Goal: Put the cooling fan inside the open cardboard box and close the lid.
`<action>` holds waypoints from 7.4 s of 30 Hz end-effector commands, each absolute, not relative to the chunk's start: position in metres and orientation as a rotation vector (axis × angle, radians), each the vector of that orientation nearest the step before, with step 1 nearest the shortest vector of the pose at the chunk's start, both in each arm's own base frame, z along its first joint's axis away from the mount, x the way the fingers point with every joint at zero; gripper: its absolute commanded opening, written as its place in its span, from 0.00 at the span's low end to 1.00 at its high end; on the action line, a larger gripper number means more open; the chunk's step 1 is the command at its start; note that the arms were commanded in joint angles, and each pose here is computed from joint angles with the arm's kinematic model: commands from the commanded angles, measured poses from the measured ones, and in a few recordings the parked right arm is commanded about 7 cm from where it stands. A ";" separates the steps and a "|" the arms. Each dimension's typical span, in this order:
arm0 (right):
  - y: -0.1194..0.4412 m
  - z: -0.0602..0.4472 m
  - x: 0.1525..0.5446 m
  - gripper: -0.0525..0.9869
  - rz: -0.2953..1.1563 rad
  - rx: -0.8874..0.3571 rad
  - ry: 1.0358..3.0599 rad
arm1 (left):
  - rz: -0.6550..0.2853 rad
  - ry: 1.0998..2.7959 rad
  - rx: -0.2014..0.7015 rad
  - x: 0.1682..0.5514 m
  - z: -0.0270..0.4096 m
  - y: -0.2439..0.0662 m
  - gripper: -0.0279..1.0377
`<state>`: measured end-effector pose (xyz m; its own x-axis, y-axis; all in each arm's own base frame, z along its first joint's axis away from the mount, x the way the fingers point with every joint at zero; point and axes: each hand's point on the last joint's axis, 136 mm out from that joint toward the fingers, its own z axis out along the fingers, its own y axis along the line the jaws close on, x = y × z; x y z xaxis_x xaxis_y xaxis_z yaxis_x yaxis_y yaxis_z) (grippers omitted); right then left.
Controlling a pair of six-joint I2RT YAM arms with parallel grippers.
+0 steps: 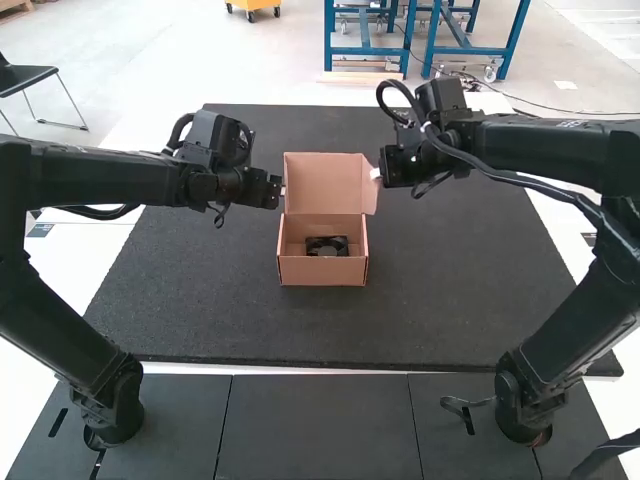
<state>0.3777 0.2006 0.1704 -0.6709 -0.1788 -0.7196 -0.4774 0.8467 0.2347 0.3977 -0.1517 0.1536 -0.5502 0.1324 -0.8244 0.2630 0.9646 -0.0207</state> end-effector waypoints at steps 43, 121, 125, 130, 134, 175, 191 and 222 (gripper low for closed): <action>0.248 0.136 0.327 0.03 0.636 -0.669 2.446 | -0.210 2.167 0.293 0.381 0.171 -0.152 0.93; 0.182 0.245 0.276 0.92 0.529 -0.494 2.207 | -0.141 2.077 0.219 0.397 0.244 -0.134 0.93; 0.175 0.243 0.264 0.92 0.525 -0.492 2.227 | -0.162 2.072 0.254 0.399 0.248 -0.151 0.93; 0.169 0.246 0.250 0.92 0.524 -0.499 2.232 | -0.177 2.082 0.292 0.399 0.245 -0.165 0.93; 0.164 0.242 0.240 0.92 0.523 -0.507 2.265 | -0.201 2.090 0.341 0.393 0.243 -0.181 0.93; 0.153 0.240 0.223 0.92 0.514 -0.495 2.319 | -0.283 2.206 0.475 0.356 0.197 -0.208 0.93; 0.153 0.233 0.223 0.92 0.510 -0.494 2.334 | -0.308 2.104 0.402 0.384 0.212 -0.210 0.93; 0.155 0.227 0.223 0.92 0.513 -0.500 2.352 | -0.331 2.317 0.504 0.359 0.146 -0.215 0.93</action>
<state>0.2210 0.1552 0.2266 -0.6999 -0.2288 -0.6766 -0.4884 0.8445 0.2197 0.3643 -0.2093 0.1495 -0.6526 0.2624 -0.7108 0.4269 0.9024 -0.0588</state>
